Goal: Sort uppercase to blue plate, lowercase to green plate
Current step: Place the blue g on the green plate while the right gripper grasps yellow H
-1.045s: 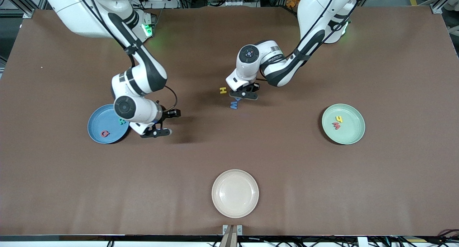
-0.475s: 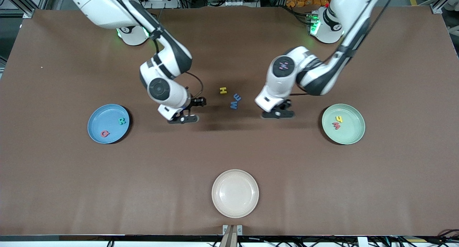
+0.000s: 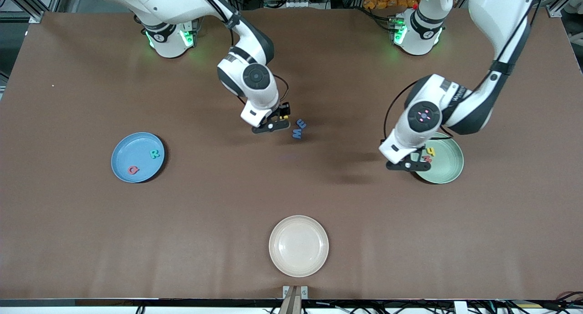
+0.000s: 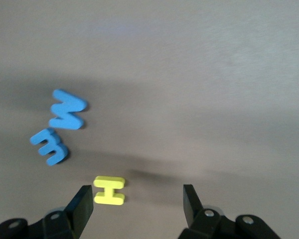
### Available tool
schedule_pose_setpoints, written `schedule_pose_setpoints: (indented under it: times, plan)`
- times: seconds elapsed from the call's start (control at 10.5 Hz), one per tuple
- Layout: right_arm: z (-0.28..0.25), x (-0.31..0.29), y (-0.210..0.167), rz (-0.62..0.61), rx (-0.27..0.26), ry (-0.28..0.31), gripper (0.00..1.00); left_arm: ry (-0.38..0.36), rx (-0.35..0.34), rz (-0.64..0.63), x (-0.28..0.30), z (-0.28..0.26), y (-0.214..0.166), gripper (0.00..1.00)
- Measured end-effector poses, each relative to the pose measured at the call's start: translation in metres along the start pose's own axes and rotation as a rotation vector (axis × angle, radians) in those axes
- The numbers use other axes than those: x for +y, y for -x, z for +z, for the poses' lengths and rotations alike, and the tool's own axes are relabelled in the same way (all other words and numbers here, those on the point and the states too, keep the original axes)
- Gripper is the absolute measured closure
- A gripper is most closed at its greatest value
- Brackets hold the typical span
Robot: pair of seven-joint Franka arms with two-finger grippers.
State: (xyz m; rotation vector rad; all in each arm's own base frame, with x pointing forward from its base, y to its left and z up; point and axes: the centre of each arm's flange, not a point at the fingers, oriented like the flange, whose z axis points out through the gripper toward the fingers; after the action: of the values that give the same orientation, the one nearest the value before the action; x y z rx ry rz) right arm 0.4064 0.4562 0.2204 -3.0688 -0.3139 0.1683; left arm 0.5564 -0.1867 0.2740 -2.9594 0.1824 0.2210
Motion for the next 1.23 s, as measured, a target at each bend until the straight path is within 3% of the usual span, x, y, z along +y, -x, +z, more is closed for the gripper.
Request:
schedule_pose_setpoints:
  times: [0.19,0.47,0.95,1.04,1.23]
  plan:
    - [0.018,-0.017,0.008,-0.031,0.037,-0.034,0.2,-0.008,-0.045,0.049,-0.052,0.018,-0.007,0.73]
    - [0.039,-0.021,0.015,-0.07,0.056,-0.032,0.21,-0.005,-0.123,0.066,-0.097,0.063,-0.01,0.73]
    - [0.051,-0.014,0.021,-0.086,0.056,-0.021,0.29,0.027,-0.11,0.079,-0.071,0.052,-0.019,0.08]
    - [0.051,-0.013,0.021,-0.085,0.056,-0.019,0.33,0.058,-0.118,0.067,-0.052,0.037,-0.02,0.0]
    - [0.052,-0.012,0.021,-0.084,0.055,-0.017,0.35,0.114,-0.144,0.019,0.007,-0.007,-0.019,0.0]
